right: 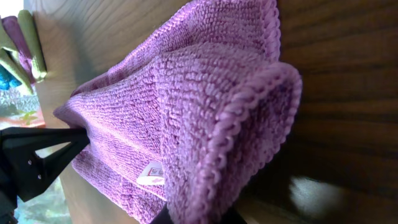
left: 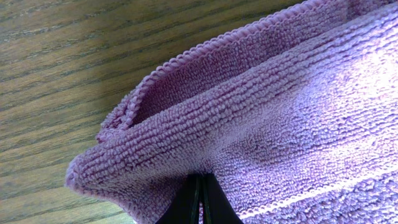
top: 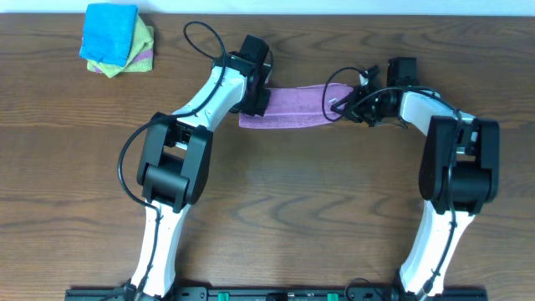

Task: Fold the cloth
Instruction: 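Fold the right end of the strip leftward toward the left gripper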

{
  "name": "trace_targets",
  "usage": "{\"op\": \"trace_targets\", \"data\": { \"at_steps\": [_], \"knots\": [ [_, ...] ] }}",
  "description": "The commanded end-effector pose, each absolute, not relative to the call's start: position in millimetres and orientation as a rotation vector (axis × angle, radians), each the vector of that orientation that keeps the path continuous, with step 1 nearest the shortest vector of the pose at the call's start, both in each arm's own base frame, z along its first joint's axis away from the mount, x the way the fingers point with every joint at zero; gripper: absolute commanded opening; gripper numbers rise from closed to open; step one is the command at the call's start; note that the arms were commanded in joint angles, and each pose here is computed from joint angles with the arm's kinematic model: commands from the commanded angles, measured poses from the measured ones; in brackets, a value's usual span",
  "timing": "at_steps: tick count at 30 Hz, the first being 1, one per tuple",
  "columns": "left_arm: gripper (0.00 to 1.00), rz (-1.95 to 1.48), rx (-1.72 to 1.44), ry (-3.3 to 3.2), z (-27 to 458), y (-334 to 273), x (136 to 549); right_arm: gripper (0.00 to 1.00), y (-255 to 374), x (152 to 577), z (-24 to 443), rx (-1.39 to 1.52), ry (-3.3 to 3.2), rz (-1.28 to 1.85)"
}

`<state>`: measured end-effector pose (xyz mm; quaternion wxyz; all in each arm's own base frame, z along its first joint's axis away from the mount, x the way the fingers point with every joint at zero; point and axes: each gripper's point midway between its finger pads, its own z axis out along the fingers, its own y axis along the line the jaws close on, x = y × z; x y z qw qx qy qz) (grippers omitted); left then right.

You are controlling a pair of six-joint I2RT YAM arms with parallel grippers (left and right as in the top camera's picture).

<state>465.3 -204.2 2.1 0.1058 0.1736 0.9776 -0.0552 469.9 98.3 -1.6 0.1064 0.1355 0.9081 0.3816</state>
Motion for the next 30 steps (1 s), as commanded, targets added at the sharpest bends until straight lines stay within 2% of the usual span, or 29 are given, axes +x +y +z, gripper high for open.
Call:
{"op": "trace_targets", "data": {
  "at_steps": [1,15,22,30],
  "knots": [
    [0.06,-0.164,0.502,2.96,-24.7,-201.4,451.6,0.02,93.3,453.8,-37.4,0.487,2.769,1.047],
    [0.06,-0.199,0.497,2.957,-24.1,-205.4,451.6,0.02,129.3,469.2,62.0,0.251,2.601,1.062],
    [0.06,-0.237,0.491,2.962,-23.5,-209.4,449.8,0.01,171.1,463.8,57.1,0.185,2.633,0.991],
    [0.06,-0.284,0.488,2.954,-15.3,-212.6,449.6,0.02,177.7,464.7,56.6,0.194,2.632,0.972]
  ]
}}
